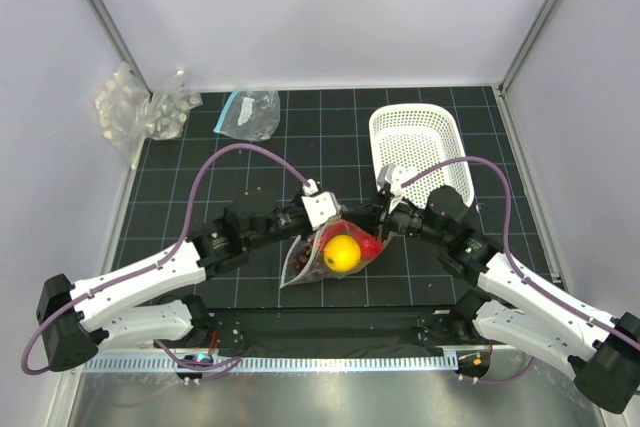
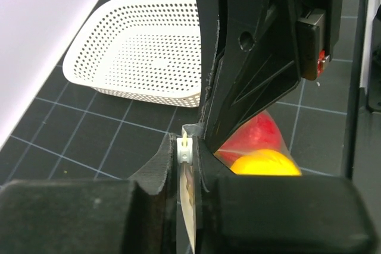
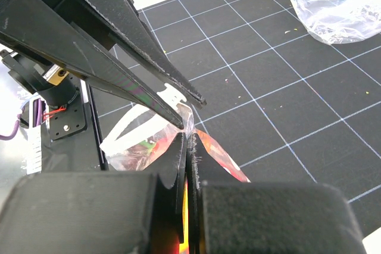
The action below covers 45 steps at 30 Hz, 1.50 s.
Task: Place the food in the zip-top bag and seal the zipper
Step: Zip the zipper food storage bag at the center of the board.
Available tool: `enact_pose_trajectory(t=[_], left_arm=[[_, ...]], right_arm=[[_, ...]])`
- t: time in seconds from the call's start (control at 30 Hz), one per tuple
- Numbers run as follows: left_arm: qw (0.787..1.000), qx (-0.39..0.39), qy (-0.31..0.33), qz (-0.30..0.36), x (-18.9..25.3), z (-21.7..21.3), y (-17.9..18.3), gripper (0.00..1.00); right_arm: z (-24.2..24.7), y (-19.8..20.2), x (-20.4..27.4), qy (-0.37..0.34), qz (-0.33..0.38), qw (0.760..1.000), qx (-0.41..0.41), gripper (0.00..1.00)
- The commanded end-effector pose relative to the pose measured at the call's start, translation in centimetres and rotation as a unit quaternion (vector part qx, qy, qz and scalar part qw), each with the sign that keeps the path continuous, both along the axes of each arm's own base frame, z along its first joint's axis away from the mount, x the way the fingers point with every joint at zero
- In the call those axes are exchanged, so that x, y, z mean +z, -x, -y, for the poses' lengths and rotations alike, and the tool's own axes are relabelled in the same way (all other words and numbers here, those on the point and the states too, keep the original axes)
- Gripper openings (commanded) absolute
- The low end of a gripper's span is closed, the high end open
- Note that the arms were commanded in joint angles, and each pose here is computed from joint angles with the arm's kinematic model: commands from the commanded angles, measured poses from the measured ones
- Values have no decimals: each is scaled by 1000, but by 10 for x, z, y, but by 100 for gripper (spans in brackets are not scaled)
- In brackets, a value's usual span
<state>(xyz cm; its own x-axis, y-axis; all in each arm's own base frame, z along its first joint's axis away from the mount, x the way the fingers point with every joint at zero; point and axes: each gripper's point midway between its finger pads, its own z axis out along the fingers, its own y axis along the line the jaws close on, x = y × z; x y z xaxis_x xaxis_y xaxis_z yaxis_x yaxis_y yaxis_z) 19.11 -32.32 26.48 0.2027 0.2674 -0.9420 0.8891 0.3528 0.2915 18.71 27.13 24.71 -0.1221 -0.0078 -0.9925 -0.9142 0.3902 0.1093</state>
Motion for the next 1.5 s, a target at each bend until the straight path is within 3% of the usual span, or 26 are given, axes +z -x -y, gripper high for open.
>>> enact_pose_trajectory(t=[0.0, 0.07, 0.1, 0.13, 0.17, 0.23, 0.3, 0.47, 0.6, 1.17, 1.33, 1.37, 1.4, 1.47], left_arm=[[999, 16, 25, 30, 26, -3, -6, 0], [999, 14, 29, 32, 29, -5, -4, 0], [999, 10, 32, 31, 30, -5, -2, 0], [999, 6, 37, 29, 33, -6, 2, 0], [999, 1, 41, 28, 34, -6, 4, 0], [998, -20, 47, 23, 38, -6, 13, 0], [998, -41, 43, 14, 36, -4, 21, 0], [996, -79, 36, -1, 34, 3, 33, 0], [994, -100, 27, -21, 34, 4, 42, 0], [992, -112, 55, -34, 52, -5, 57, 0], [991, -117, 54, -39, 51, -3, 58, 0], [991, -117, 54, -39, 51, -3, 58, 0], [991, -118, 54, -40, 51, -2, 58, 0], [991, -115, 54, -41, 51, -2, 57, 0]], right_arm=[[-2, 1, 48, -51, 54, 997, 6, 1], [-2, 4, 46, -46, 63, 997, 16, 2], [-1, 6, 49, -48, 70, 996, 19, 10], [0, 7, 49, -46, 76, 996, 20, 34], [0, 8, 47, -46, 78, 996, 22, 46], [3, 11, 52, -51, 94, 994, 22, 60], [4, 14, 52, -53, 97, 993, 26, 63], [4, 26, 56, -55, 123, 989, 57, 62], [-1, 29, 51, -41, 114, 990, 77, 54], [-13, 30, 41, -18, 88, 989, 115, 40], [-17, 32, 41, -18, 76, 989, 129, 23], [-18, 34, 39, -18, 71, 988, 133, 17], [-19, 34, 40, -19, 70, 988, 136, 3], [-20, 34, 40, -17, 62, 988, 139, 1]])
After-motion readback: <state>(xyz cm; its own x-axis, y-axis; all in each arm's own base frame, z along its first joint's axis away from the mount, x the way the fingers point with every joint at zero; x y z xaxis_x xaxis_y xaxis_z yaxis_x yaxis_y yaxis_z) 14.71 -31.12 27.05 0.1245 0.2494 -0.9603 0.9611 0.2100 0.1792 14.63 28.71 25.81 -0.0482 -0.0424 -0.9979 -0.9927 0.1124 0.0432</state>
